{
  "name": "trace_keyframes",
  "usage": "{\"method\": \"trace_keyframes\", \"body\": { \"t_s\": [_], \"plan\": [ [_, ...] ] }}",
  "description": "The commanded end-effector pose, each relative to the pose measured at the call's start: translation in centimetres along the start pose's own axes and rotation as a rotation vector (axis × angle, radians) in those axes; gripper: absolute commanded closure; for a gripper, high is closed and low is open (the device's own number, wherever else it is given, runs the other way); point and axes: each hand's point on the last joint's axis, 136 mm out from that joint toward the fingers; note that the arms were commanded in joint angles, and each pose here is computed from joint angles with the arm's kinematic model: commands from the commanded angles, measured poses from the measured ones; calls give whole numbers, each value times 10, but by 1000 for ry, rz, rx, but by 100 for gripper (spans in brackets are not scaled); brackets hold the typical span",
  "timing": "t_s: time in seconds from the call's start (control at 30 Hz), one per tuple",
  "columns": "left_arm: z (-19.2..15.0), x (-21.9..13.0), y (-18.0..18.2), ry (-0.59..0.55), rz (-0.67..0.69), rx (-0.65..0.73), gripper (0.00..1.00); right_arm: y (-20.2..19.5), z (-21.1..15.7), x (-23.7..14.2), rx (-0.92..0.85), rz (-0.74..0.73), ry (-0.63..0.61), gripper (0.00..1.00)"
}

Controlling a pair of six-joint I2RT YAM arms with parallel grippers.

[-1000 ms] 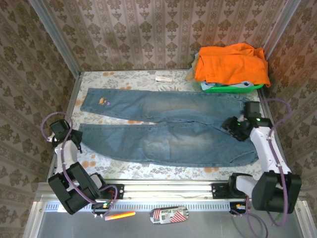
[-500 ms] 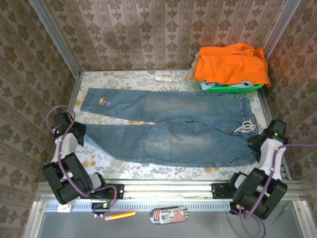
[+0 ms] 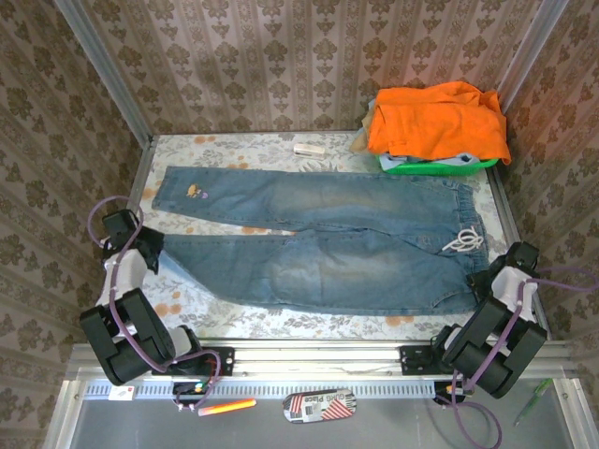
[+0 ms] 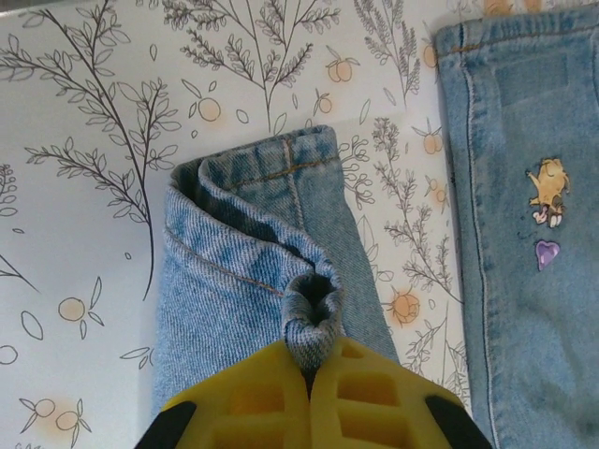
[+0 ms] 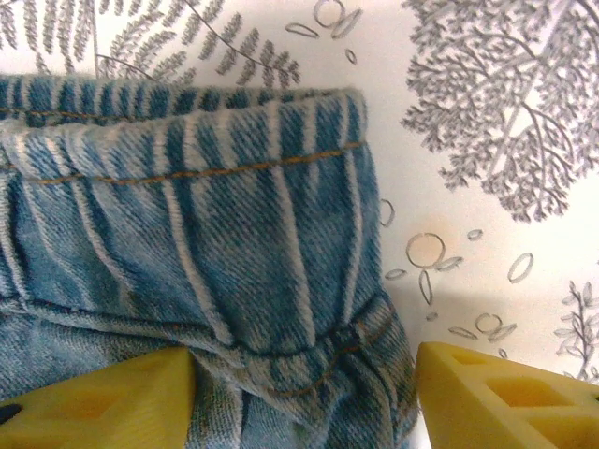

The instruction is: Fold and stack the trousers

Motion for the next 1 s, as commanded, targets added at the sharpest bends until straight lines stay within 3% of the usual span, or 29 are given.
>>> {"method": "trace_keyframes", "body": {
  "t_s": [0.0, 0.2, 0.4, 0.57, 0.73, 0.97],
  "plan": [
    [14, -18, -19, -53, -37, -4, 100, 0, 3, 7, 1, 1, 1, 43],
    [20, -28, -26, -71, -46, -1, 100, 12, 5, 2, -22, 67, -27, 76],
    [27, -47, -43, -82, -73, 19, 100, 33, 10, -41, -23, 202, -121, 92],
    [41, -76, -52, -117, -99, 38, 100, 63, 19, -76, -59, 333, -204, 94],
    [60, -101, -77, -135, -163, 28, 100, 109, 50, -136, -120, 480, -341, 95],
    [78, -94, -127, -126, -207, 60, 100, 192, 88, -184, -238, 587, -407, 95]
  ]
}}
Point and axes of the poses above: each hand's point on the last joint's axis, 136 mm out from that joint toward the fingers, its own x axis out along the fingers, its own y axis along the line the jaws close on, z = x × y, and after that the axes turned 13 degrees about -x, right-handed
